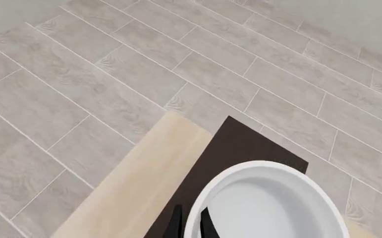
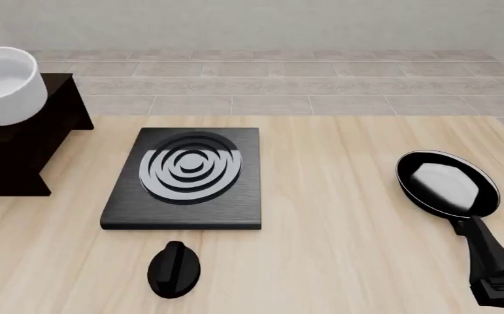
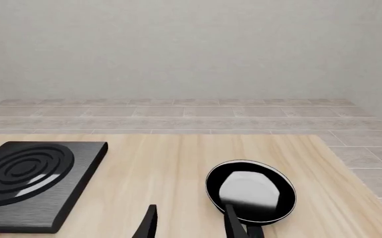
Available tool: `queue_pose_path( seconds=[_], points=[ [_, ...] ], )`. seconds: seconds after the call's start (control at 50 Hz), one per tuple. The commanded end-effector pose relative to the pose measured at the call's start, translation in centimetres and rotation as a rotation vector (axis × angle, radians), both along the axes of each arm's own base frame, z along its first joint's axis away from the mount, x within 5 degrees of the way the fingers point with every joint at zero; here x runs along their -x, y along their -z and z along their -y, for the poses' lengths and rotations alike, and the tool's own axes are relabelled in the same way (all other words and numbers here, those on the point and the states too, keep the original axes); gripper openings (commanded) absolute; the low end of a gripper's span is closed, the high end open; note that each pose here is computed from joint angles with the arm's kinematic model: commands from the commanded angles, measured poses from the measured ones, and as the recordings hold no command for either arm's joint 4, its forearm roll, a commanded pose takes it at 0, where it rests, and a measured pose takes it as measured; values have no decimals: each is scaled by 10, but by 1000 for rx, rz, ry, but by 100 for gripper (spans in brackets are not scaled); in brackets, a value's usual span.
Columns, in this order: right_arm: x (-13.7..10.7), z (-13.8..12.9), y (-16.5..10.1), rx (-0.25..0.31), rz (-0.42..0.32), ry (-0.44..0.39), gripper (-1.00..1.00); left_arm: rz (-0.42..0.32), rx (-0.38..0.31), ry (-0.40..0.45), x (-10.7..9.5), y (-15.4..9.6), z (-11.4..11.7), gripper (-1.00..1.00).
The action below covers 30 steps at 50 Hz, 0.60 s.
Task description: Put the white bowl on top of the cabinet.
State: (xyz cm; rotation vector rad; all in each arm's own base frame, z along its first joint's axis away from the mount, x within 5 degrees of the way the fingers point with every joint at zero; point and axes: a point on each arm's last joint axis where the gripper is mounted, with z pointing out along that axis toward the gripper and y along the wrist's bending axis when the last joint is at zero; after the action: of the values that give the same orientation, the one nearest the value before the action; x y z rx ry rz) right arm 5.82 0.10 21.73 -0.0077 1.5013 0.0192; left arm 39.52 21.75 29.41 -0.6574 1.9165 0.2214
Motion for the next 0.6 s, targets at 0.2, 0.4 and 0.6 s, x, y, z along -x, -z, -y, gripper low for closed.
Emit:
queue_pose_path(
  seconds=[0.2, 0.4, 0.6],
  points=[
    [0, 0, 0, 0, 0, 0, 100, -13, -7, 11, -3, 2, 0, 100],
    [0, 0, 0, 0, 0, 0, 100, -1, -21, 20, -2, -10, 4, 100],
    [0, 0, 0, 0, 0, 0, 100, 11, -34, 18, 3, -21, 4, 100]
  ],
)
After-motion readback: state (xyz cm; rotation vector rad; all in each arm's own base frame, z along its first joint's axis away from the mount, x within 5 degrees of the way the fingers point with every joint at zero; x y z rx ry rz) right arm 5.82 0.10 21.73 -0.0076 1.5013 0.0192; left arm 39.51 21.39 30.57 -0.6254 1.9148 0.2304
